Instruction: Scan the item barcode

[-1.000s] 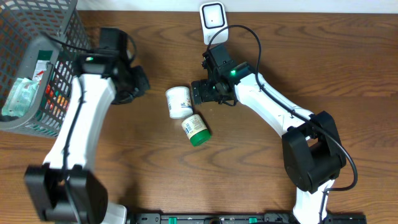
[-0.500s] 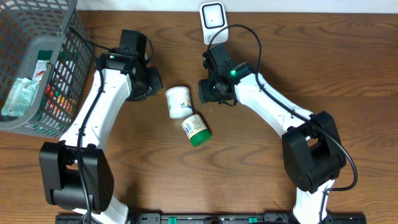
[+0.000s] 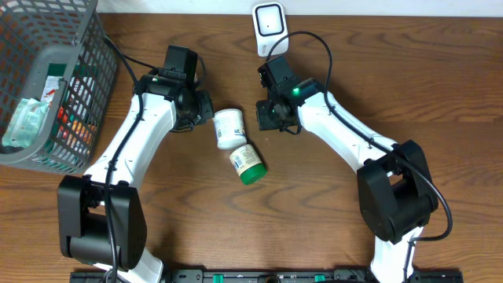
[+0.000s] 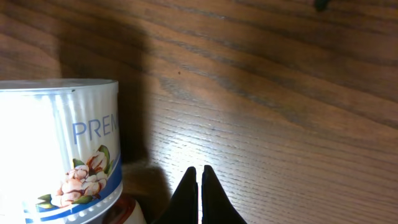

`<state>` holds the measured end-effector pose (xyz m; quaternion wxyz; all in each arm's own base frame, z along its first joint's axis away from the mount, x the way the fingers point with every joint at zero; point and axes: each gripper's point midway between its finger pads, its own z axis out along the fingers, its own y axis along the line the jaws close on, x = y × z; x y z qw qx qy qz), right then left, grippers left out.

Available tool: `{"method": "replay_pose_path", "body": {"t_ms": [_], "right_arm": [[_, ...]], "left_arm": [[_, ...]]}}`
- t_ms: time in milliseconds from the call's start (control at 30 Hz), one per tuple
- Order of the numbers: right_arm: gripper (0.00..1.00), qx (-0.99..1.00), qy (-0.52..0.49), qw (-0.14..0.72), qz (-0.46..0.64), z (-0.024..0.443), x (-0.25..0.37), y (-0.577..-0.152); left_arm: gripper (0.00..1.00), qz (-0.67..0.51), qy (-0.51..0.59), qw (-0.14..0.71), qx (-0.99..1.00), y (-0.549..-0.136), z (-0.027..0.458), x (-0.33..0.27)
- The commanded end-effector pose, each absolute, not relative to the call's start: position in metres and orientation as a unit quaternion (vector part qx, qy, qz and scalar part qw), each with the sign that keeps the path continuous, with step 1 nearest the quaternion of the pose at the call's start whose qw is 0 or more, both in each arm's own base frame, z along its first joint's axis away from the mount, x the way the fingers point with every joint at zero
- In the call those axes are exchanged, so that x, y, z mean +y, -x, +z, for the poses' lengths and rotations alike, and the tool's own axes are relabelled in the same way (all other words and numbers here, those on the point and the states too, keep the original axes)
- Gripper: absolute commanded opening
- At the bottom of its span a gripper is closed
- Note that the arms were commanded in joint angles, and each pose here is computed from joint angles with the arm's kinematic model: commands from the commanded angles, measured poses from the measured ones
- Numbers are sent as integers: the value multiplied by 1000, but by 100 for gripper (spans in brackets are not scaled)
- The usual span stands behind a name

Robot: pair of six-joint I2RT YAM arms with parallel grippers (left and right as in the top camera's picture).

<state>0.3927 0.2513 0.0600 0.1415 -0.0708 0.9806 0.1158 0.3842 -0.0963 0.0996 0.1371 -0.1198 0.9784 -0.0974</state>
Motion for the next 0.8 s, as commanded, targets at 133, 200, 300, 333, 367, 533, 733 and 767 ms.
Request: {"method": "replay_pose_path", "body": {"t_ms": [133,200,300,333,367,533,733,767], "right_arm": [[1,981,68,146,110,61,247,-394],[1,981,68,145,110,61,247,-394],[1,981,67,146,110,61,247,-394],[1,981,68,146,111,61,247,-394],[1,981,68,146,111,61,247,-394],[1,980,68,148,111,61,248,-395],[2,980,68,149,112,61,248,-395],[2,980,68,149,112,61,248,-395]], "left_arm": [[8,-94,123,145,977,-385,103,-96],[8,-94,123,145,977,-385,103,-96],[8,-94,123,145,977,-385,103,-96],[8,-94,122,145,977,-385,103,-96],[8,-94,121,146,977,-386,103,-96],[8,-94,119,147,977,-386,103,-96],[8,-94,119,146,978,-386,103,-96],[8,-94,119,146,978,-386,103,-96]]}}
